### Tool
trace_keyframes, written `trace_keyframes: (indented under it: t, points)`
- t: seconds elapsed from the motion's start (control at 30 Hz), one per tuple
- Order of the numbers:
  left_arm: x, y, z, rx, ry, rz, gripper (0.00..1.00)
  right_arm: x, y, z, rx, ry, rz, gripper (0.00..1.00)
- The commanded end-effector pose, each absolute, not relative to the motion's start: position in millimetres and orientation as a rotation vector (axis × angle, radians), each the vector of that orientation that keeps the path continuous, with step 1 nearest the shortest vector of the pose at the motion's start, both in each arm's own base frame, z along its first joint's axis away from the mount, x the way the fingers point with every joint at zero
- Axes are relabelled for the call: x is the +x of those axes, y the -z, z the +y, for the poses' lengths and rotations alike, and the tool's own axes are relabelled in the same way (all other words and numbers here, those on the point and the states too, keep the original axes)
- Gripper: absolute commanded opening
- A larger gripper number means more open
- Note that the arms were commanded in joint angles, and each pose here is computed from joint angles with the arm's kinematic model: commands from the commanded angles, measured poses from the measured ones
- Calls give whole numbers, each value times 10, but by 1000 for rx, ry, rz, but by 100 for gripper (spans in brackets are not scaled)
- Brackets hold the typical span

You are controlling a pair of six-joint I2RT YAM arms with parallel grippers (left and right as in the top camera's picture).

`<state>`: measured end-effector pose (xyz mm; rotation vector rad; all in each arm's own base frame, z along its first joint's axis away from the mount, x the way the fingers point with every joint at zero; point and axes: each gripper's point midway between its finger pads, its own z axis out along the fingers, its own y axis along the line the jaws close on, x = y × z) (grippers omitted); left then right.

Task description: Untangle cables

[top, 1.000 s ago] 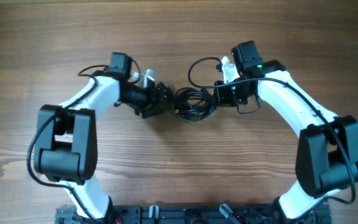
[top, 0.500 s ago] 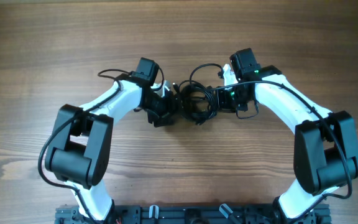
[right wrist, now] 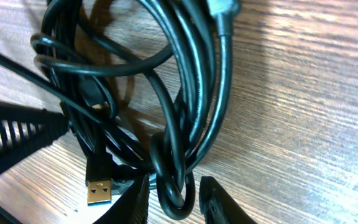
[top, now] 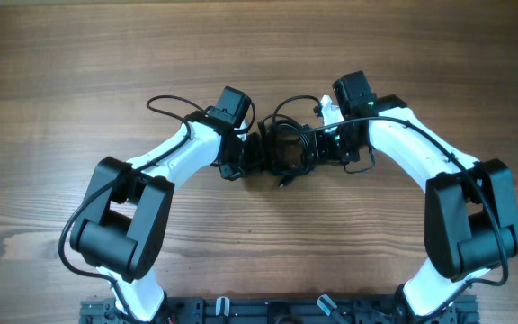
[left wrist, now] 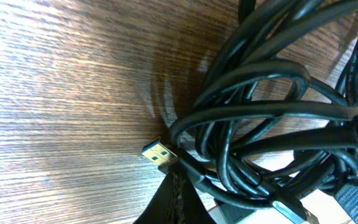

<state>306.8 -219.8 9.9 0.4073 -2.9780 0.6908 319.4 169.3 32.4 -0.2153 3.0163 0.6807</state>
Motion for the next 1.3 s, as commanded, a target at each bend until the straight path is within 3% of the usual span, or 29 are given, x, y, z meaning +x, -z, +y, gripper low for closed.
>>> trace_keyframes:
  t: [0.0, 0.13, 0.2, 0.4, 0.5, 0.67, 0.77, 0.87, 0.93, 1.03, 1.1, 1.17, 1.2, 1.27]
  points:
    - [3094, -19, -2087, 446, -619, -3016, 4, 3160, -228, 1658, -386, -655, 3003, 21]
    - [3103, -21, -2091, 446, -623, -3019, 4, 3017, -283, 1617, -456, -649, 3049, 18]
    - [3111, -22, -2094, 445, -627, -3021, 4, 2940, -277, 1594, -458, -642, 3084, 23]
    - [3110, -22, -2095, 445, -627, -3020, 4, 2981, -268, 1766, -545, -631, 3025, 24]
    - [3107, -22, -2094, 445, -626, -3019, 4, 2991, -207, 1695, -583, -471, 3034, 17]
    - [3107, -22, -2093, 445, -625, -3020, 4, 3054, -222, 1702, -580, -465, 3011, 4]
    - [3118, 27, -1963, 469, -517, -3061, 4, 3149, -690, 1772, -514, -750, 2966, 4]
    - [3113, 57, -1884, 481, -450, -3080, 4, 3395, -946, 1467, -350, -796, 2916, 5]
    - [3112, 59, -1879, 482, -447, -3081, 4, 3372, -1109, 1564, -370, -1070, 2815, 4]
    - [3114, -181, -2149, 392, -820, -2917, 4, 3321, -1262, 1714, -387, -1267, 2733, 4]
    - [3273, -730, -2394, 293, -1387, -2642, 32, 3372, -1479, 1871, -380, -1456, 2605, 4]
    - [3354, -1094, -2388, 229, -1666, -2457, 60, 3478, -1525, 1899, -325, -1474, 2579, 4]
    - [3383, -1241, -2338, 202, -1767, -2382, 67, 3553, -1549, 1909, -294, -1474, 2563, 4]
    - [3494, -1276, -2172, 304, -1790, -2352, 70, 3622, -1704, 1985, -333, -1558, 2458, 4]
